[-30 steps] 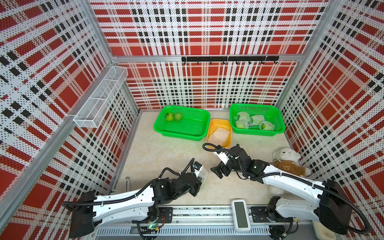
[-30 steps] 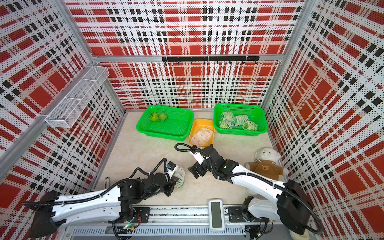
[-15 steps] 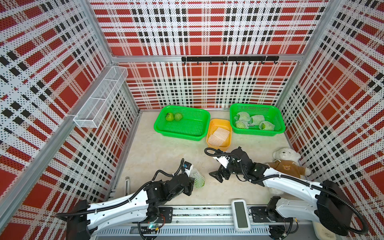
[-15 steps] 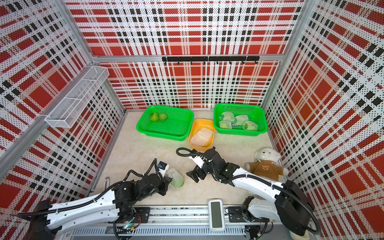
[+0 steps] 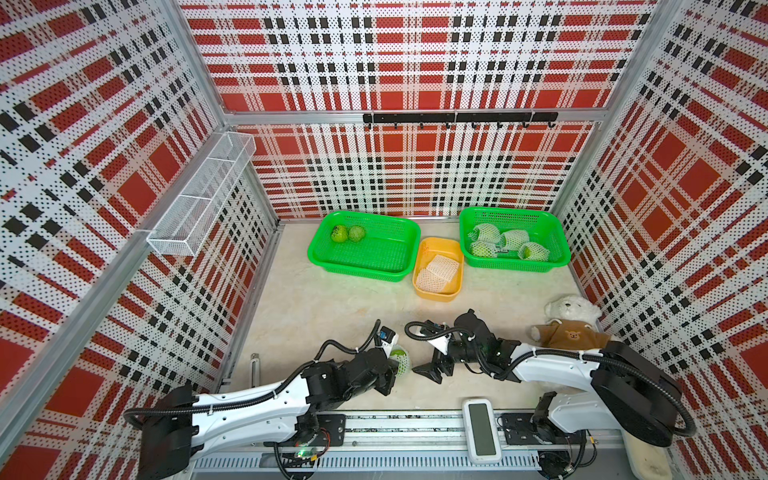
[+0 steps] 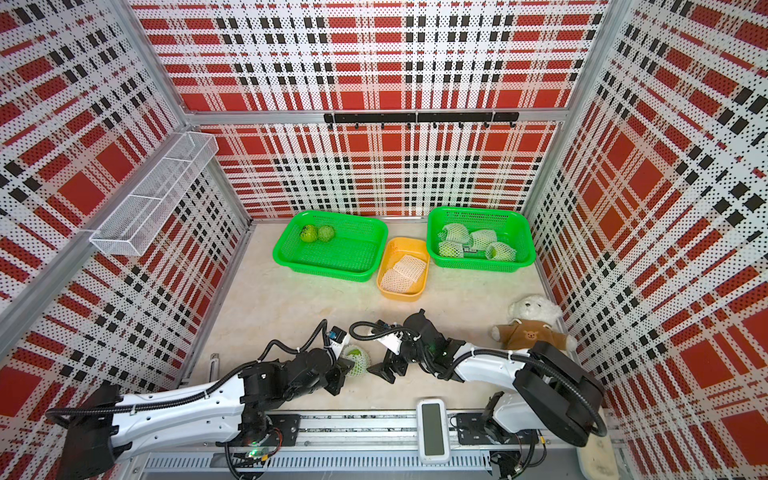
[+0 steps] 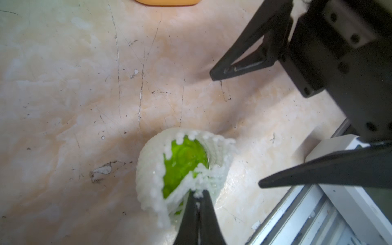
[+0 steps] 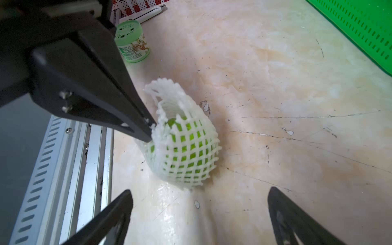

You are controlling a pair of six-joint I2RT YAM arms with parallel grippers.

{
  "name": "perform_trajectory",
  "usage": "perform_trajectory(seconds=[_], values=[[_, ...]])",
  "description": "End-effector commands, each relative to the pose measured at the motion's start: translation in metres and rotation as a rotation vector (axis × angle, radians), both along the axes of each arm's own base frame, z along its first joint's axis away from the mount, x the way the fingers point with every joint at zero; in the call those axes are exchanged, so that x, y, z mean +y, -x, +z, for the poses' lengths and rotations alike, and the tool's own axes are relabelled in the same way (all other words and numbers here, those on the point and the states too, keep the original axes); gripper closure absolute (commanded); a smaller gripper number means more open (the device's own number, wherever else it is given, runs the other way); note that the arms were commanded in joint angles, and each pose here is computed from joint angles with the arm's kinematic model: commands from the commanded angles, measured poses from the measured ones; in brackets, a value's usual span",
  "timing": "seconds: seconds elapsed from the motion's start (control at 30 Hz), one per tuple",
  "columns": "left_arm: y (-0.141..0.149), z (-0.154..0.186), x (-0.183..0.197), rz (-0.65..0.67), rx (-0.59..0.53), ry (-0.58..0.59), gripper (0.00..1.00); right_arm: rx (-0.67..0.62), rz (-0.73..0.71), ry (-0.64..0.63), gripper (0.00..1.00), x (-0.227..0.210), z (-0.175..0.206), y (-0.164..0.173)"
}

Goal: Sleeve custard apples in foam nets
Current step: Put on the foam net on the custard apple.

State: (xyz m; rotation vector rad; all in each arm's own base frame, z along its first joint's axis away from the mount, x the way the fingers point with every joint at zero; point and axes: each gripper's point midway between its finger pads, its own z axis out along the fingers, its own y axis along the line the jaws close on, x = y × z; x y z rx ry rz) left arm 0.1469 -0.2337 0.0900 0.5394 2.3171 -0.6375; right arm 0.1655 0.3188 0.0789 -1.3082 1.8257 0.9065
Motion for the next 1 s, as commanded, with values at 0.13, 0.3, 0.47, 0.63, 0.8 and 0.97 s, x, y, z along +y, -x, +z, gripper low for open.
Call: perform_trajectory(seconds=[0.13, 0.3, 0.47, 0.63, 0.8, 0.97], values=[[-0.007, -0.003, 0.003, 0.014, 0.025, 0.05, 1.0, -0.143, 0.092, -0.117, 0.0, 0.033, 0.015, -0.002], [-0.004, -0.007, 0.004, 0.012, 0.035, 0.048, 1.0, -0.126, 0.117, -0.138, 0.0, 0.045, 0.012, -0.002], [-0.003, -0.008, 0.005, 0.011, 0.037, 0.049, 1.0, -0.112, 0.135, -0.144, 0.0, 0.055, 0.006, -0.001], [-0.003, -0.011, 0.004, 0.011, 0.042, 0.043, 1.0, -0.109, 0.149, -0.143, 0.0, 0.062, 0.001, -0.001], [-0.004, -0.011, 0.003, 0.007, 0.043, 0.042, 1.0, -0.096, 0.16, -0.11, 0.01, 0.066, -0.013, 0.0], [-0.004, -0.01, 0.003, 0.006, 0.041, 0.043, 1.0, -0.095, 0.159, -0.076, 0.11, 0.067, -0.022, 0.001]])
